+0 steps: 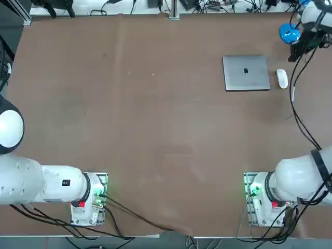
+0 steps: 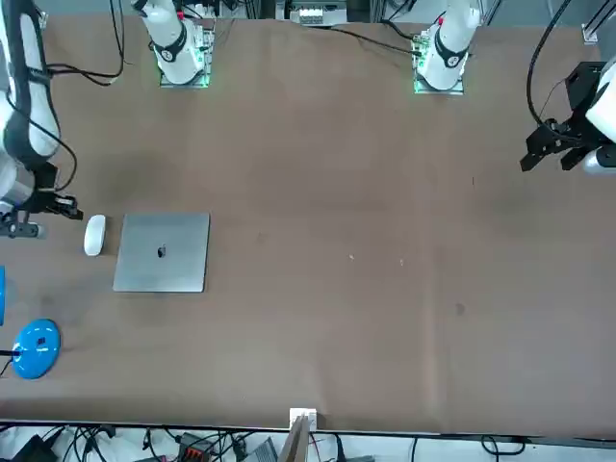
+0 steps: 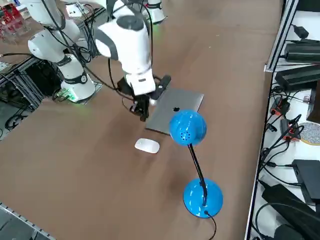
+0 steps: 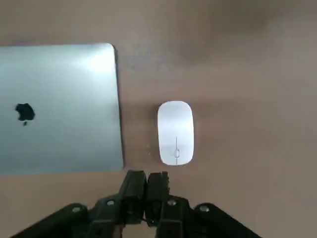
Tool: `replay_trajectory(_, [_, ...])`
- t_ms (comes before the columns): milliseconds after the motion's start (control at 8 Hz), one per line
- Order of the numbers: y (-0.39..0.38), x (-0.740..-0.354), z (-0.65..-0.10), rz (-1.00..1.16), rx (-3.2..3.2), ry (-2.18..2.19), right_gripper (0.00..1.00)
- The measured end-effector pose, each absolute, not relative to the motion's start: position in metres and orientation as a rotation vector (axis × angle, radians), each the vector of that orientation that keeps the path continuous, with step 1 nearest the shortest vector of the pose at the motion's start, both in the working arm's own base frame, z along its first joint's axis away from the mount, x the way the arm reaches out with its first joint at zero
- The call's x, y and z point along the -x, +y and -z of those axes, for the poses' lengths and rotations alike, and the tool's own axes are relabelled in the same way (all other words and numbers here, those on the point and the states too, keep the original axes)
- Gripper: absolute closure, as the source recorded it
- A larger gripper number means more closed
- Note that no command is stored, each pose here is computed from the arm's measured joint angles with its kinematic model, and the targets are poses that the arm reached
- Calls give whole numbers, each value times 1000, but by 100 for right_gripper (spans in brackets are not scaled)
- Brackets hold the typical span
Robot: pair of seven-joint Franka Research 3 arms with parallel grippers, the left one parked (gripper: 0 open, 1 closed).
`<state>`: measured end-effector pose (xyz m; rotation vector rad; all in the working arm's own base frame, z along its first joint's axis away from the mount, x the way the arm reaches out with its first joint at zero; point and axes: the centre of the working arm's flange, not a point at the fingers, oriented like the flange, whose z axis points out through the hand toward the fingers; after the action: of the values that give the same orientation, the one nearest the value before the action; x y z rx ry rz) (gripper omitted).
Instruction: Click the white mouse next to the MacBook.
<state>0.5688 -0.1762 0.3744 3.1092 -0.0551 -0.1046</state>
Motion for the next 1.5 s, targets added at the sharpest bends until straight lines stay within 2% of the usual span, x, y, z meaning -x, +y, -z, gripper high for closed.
replay_trajectory(125, [-170, -574, -404, 118, -3111, -55, 85])
replay_trajectory(750, [-129, -580, -531, 56, -3105, -97, 1])
replay_trajectory(1500, [-62, -538, -611, 19, -3118, -28, 0])
